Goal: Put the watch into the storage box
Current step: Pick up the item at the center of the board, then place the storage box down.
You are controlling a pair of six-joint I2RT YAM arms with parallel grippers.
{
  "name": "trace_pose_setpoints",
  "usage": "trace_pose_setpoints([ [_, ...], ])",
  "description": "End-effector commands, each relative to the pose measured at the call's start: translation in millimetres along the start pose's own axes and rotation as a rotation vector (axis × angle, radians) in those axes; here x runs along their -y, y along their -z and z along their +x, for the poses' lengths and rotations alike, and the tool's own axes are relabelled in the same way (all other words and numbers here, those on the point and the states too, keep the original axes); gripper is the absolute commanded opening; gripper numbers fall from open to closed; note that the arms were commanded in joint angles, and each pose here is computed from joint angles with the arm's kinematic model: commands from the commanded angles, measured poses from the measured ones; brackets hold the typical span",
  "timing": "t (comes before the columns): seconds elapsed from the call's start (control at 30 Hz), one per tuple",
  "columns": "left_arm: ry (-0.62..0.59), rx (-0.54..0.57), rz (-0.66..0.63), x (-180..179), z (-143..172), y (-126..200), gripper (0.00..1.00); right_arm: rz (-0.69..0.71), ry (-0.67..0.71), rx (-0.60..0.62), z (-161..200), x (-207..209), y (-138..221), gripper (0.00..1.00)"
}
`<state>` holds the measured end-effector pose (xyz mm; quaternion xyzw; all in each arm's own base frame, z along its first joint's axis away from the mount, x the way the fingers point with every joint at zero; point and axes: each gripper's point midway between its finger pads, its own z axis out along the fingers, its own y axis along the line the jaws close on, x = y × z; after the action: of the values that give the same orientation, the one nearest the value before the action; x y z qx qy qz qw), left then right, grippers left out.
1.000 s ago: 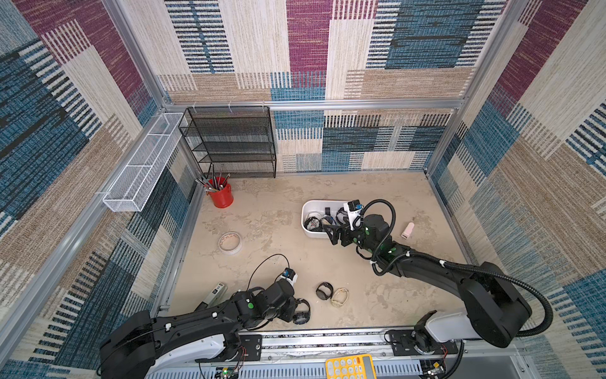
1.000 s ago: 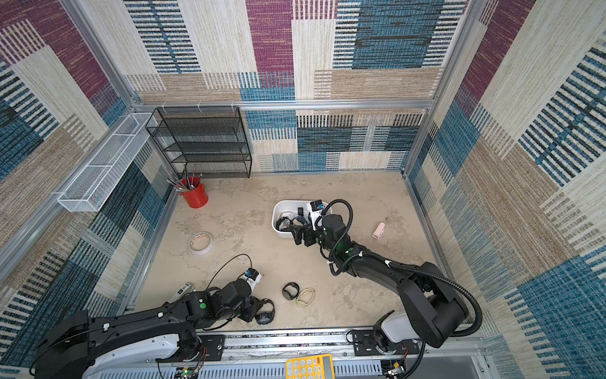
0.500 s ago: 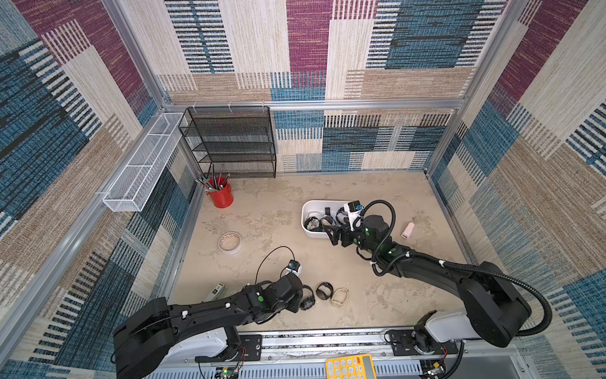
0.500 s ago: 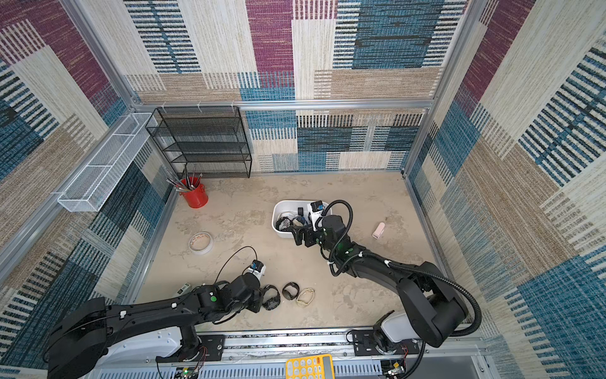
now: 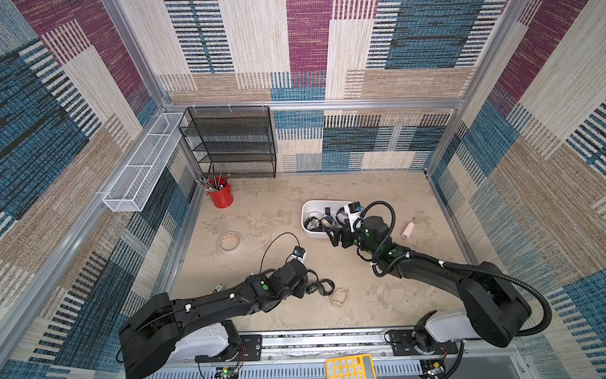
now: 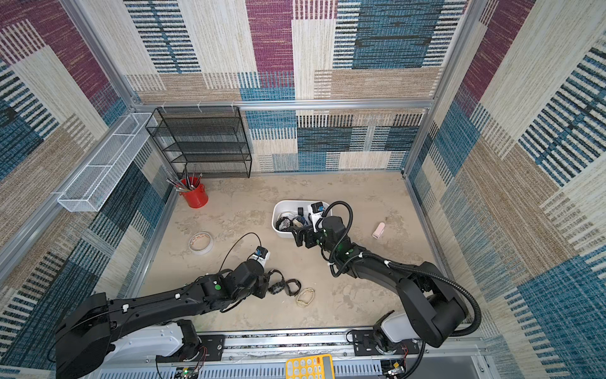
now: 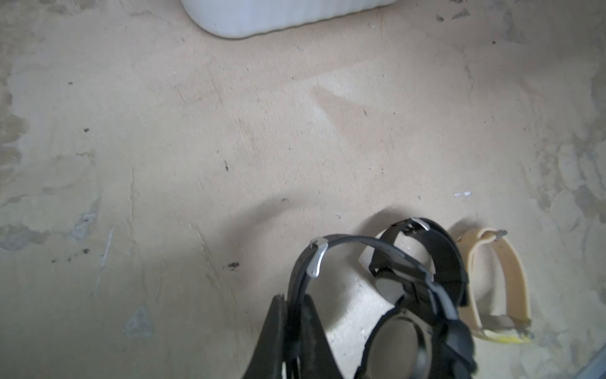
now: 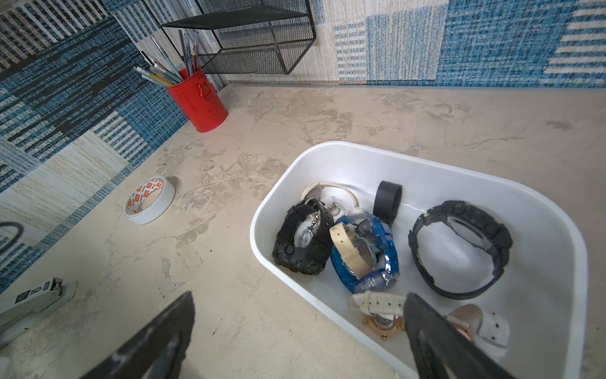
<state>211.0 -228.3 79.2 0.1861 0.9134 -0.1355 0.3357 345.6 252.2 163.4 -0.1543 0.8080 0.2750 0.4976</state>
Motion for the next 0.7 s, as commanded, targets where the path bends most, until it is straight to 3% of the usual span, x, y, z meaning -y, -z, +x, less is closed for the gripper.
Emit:
trace_pose_setpoints([
  [0.0, -0.060, 0.031, 0.009, -3, -20, 4, 0.00, -0.002, -0.003, 0.019, -5, -1, 1, 1.00],
  [0.43, -0.086, 0.163, 0.025, -12, -125, -15, 0.00, -0.024, 0.010, 0.006, -5, -6, 5, 1.00],
  [0.67, -0.085, 0.199, 0.044, -13, -156, -25, 0.00, -0.014, 0.018, 0.016, -6, -4, 8, 1.00],
])
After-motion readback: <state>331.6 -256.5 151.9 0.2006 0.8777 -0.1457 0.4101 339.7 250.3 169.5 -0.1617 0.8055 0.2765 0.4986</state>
